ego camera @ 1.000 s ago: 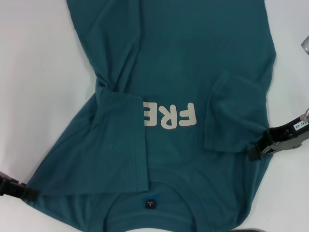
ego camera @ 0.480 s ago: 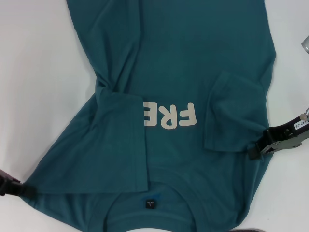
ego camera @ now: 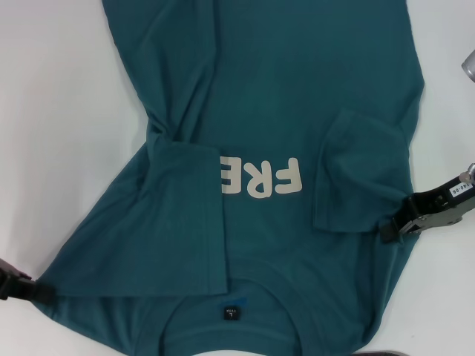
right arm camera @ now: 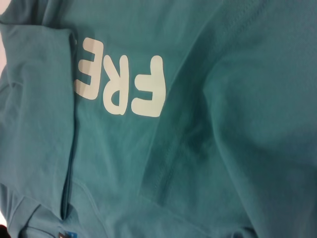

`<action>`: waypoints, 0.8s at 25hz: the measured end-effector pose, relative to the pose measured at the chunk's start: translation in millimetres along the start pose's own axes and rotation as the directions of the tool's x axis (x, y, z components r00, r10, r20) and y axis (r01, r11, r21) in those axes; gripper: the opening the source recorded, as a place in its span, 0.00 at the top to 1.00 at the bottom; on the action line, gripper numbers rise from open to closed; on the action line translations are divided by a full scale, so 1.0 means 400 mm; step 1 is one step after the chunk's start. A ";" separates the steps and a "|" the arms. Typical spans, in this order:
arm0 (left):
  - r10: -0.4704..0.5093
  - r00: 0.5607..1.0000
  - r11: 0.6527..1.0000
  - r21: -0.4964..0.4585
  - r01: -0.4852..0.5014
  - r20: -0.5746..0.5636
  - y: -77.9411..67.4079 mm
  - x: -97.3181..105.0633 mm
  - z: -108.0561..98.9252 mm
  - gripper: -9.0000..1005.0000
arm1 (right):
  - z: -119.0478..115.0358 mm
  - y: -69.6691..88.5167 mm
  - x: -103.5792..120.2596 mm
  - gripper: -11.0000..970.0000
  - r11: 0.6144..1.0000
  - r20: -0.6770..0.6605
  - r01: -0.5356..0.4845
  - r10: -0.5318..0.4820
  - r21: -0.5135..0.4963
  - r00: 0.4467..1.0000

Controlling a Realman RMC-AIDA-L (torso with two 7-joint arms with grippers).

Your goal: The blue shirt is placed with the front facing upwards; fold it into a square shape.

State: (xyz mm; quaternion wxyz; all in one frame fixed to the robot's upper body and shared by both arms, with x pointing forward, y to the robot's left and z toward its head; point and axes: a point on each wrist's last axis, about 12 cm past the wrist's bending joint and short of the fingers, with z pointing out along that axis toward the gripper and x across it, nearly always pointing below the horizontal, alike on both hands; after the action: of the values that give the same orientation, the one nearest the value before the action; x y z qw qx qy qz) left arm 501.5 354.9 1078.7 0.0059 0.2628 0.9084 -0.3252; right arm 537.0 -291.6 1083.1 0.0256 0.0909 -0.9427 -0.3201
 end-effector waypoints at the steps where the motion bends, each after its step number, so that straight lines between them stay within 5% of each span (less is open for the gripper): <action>1: 0.000 1.000 1.000 0.000 0.000 0.000 0.000 0.000 0.000 0.95 | 0.000 0.000 -0.001 0.98 1.000 0.000 0.001 -0.001 0.000 1.000; 20: 0.008 0.999 1.000 -0.008 -0.008 0.047 -0.001 0.002 -0.036 0.95 | -0.033 -0.016 0.004 0.98 1.000 0.040 -0.020 0.021 -0.021 0.999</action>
State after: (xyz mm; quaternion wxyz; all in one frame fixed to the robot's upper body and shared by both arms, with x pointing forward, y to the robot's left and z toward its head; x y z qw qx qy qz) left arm 502.8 363.7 1090.3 0.0297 0.2586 0.9082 -0.3277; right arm 537.9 -305.0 1089.8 0.0107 0.0745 -0.9406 -0.3311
